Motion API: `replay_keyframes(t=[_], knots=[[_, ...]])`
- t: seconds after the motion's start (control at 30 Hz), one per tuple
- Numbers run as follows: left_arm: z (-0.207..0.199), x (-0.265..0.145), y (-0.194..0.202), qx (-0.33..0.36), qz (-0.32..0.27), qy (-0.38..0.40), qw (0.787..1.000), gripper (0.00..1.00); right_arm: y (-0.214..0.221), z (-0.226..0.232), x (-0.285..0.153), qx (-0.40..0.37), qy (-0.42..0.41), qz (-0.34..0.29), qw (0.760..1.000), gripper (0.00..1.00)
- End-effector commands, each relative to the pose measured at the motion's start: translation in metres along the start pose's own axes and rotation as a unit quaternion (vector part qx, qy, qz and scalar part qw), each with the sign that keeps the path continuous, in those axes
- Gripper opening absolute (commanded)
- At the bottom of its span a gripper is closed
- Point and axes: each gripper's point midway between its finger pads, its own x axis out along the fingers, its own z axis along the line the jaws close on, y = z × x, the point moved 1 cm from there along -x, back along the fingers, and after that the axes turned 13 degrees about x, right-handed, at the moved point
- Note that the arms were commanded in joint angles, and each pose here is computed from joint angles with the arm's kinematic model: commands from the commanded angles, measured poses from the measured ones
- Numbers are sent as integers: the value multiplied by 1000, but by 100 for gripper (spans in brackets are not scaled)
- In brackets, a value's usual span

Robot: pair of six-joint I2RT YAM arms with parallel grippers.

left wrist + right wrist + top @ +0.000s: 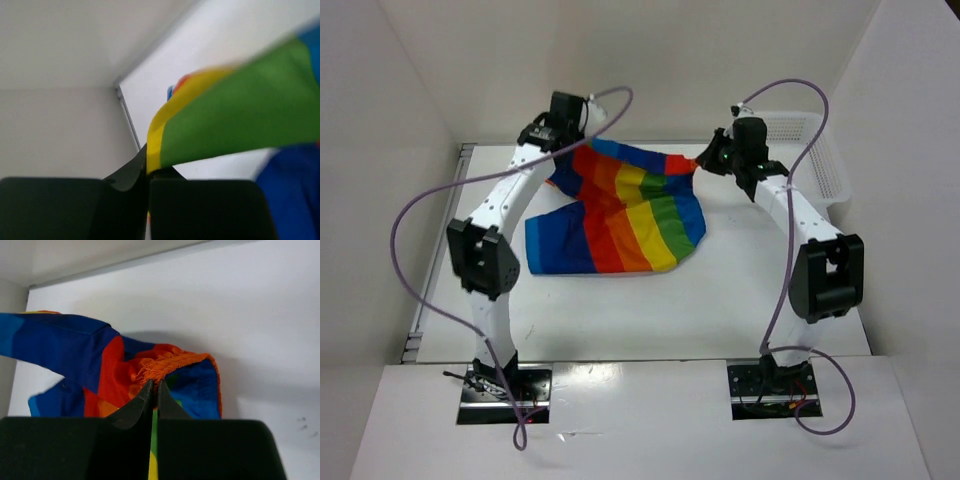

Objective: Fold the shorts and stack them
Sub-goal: Fold the shorts

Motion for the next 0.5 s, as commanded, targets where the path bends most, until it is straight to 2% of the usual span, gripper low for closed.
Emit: replay_keyframes(t=[0.0,0.03,0.07,0.17,0.33,0.37,0.4,0.47], knots=[[-32,-84,5,52,-33,34,998,0,-1,10,-39,-42,-29,-11,999,0],[-97,-88,27,110,-7,90,990,0,24,-11,-39,-36,-9,15,999,0],[-112,-110,41,120,-2,116,986,0,31,-12,-47,-36,-12,20,999,0],[-167,-137,72,122,30,207,970,0,64,-34,-55,-3,4,47,999,0],[-177,-154,92,106,37,230,967,0,88,-50,-66,10,12,63,998,0],[-185,-158,91,113,25,247,962,0,93,-53,-70,12,18,70,997,0],[-197,-157,106,126,46,262,956,0,95,-53,-75,12,19,71,997,0],[-206,-161,120,142,46,272,951,0,101,-56,-88,13,21,74,997,0]])
